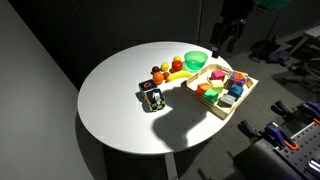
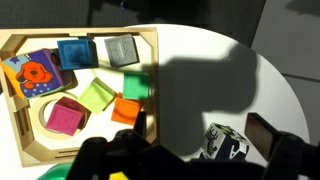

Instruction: Put the block on the wooden tray

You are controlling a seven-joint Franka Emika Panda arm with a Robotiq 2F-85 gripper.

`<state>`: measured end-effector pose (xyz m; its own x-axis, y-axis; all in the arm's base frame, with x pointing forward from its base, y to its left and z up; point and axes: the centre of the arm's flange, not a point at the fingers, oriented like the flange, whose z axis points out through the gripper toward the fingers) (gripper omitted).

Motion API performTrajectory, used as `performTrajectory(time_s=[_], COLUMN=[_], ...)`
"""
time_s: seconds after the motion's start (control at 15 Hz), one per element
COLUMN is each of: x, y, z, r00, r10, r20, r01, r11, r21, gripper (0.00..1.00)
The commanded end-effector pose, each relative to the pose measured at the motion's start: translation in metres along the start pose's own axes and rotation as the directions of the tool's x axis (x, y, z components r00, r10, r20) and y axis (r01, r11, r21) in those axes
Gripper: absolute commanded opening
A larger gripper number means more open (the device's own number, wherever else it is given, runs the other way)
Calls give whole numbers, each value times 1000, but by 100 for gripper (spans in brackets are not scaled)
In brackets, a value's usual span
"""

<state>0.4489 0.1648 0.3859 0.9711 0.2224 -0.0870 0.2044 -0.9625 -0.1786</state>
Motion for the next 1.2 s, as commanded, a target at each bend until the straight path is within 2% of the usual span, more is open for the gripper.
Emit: performTrajectory(time_s=[0.0,0.27,0.67,1.13], x=[28,44,72,101], y=[-18,-38,-73,-95], z=[-4,4,25,64], r00=[1000,1000,997,992], r10=[-7,-28,-66,-109], r20=[3,12,32,67], r01=[7,30,72,123], r11=[999,992,966,955], r21=[-44,-120,-247,-271], gripper=[100,100,100,100])
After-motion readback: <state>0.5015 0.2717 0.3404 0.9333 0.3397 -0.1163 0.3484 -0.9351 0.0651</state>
